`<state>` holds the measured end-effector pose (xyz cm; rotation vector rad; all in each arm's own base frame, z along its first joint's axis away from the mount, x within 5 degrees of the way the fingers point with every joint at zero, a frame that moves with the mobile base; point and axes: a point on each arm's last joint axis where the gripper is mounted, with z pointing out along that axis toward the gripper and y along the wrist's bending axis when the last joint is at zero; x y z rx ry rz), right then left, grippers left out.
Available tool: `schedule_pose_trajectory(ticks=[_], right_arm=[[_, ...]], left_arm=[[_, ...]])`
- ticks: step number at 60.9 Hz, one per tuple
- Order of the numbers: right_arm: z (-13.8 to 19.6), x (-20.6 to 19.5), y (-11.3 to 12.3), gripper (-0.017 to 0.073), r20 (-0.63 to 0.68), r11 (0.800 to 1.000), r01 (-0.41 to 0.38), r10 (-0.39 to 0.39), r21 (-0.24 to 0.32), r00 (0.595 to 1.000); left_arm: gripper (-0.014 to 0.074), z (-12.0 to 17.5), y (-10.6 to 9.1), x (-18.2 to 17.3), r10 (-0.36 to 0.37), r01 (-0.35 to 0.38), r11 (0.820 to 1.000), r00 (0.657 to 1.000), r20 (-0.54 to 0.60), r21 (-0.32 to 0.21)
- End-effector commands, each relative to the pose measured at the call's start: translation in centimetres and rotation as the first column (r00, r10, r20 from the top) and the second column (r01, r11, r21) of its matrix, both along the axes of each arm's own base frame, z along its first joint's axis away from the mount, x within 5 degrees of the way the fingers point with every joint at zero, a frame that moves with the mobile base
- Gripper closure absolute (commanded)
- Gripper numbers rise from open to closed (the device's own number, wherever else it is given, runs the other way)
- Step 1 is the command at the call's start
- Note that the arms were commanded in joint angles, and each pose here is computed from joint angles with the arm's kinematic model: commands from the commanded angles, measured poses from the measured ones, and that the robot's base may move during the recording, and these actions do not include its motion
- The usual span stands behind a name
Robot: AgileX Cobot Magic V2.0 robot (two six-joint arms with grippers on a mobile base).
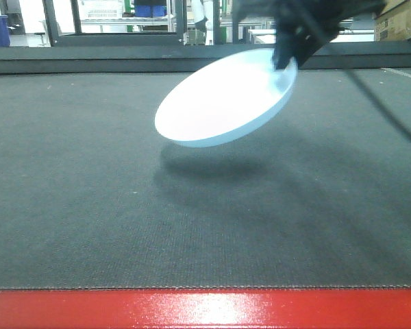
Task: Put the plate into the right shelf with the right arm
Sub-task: 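Lift the white plate off the table with the right gripper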
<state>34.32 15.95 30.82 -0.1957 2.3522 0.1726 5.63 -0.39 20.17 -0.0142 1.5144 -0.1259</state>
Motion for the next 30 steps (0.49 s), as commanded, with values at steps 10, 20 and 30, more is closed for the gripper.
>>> schedule_pose_trajectory(ticks=[10, 20, 30], right_arm=[[3.6, -5.8, -2.8, 0.0504, 0.222, 0.995, -0.065, 0.046, 0.08, 0.974], [3.3, -9.9, -4.7, 0.0504, 0.281, 0.99, -0.093, 0.059, 0.109, 0.958], [2.8, -14.1, -6.7, 0.0504, 0.332, 0.985, -0.109, 0.06, 0.131, 0.941]], left_arm=[[0.064, 0.6, 0.0, -0.1, 0.0, 0.001, 1.0, 0.996, 0.092, -0.012], [0.064, 0.6, 0.0, -0.1, 0.0, 0.001, 1.0, 0.996, 0.092, -0.012], [0.064, 0.6, 0.0, -0.1, 0.0, 0.001, 1.0, 0.996, 0.092, -0.012]])
